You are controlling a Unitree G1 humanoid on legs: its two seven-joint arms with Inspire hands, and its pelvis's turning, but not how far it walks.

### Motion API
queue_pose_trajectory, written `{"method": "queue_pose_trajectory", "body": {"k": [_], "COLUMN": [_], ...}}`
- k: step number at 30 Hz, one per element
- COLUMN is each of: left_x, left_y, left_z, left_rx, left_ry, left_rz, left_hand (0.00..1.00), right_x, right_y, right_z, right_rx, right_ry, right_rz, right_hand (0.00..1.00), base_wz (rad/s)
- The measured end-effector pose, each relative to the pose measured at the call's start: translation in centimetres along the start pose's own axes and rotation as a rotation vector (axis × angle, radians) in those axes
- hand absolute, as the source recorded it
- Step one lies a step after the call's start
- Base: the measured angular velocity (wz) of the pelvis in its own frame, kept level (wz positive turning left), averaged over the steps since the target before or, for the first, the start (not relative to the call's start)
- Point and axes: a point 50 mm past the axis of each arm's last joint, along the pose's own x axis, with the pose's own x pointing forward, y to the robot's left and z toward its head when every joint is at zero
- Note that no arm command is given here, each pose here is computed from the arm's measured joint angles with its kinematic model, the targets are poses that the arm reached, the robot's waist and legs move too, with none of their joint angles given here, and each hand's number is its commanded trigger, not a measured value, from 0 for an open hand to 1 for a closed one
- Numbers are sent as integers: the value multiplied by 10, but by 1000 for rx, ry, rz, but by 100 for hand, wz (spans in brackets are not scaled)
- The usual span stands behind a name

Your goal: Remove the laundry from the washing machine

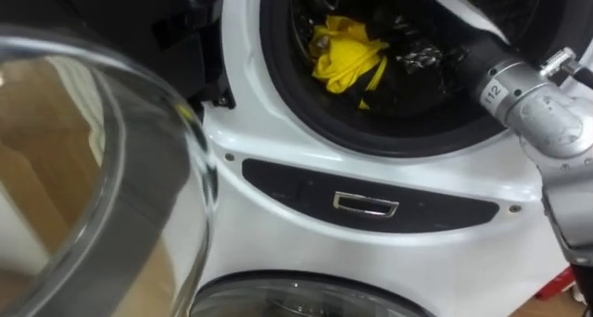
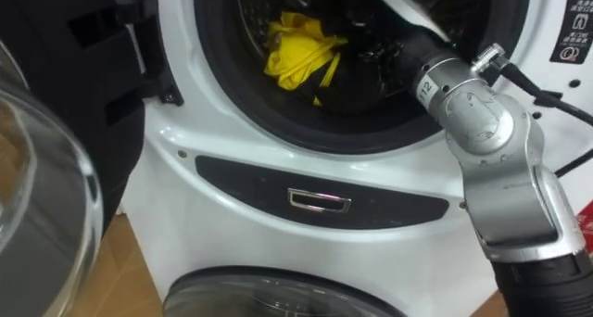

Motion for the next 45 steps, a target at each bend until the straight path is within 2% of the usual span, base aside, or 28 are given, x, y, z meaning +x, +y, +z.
{"method": "queue_pose_trajectory", "body": {"k": [3, 10, 11, 12, 18, 26, 37, 41, 45], "left_x": [0, -1, -1, -1, -1, -2, -3, -3, -3], "left_y": [3, 5, 5, 5, 7, 10, 12, 14, 13], "left_z": [-1, -4, -5, -5, -7, -7, -21, -21, -21], "left_rx": [2, 8, 9, 9, 12, 17, 28, 31, 32], "left_ry": [10, 24, 25, 25, 28, 22, 37, 27, -4], "left_rz": [-2, -28, -31, -31, -44, -32, 9, 18, 28], "left_hand": [0, 0, 0, 0, 0, 0, 0, 0, 0], "right_x": [4, 4, 4, 4, 2, 2, 2, -6, -23], "right_y": [10, 12, 12, 12, 9, 2, 2, 1, 1], "right_z": [-8, -18, -19, -19, -20, -28, -20, -7, 7], "right_rx": [32, 30, 27, 25, 33, 75, 34, -30, -114], "right_ry": [31, 71, 76, 76, 69, 90, 62, 21, -34], "right_rz": [91, 159, 164, 167, 184, 62, 41, 13, -30], "right_hand": [0, 0, 12, 100, 100, 100, 100, 100, 100], "base_wz": [0, 1, 4, 3, 0, -1, -6, -9, 6]}}
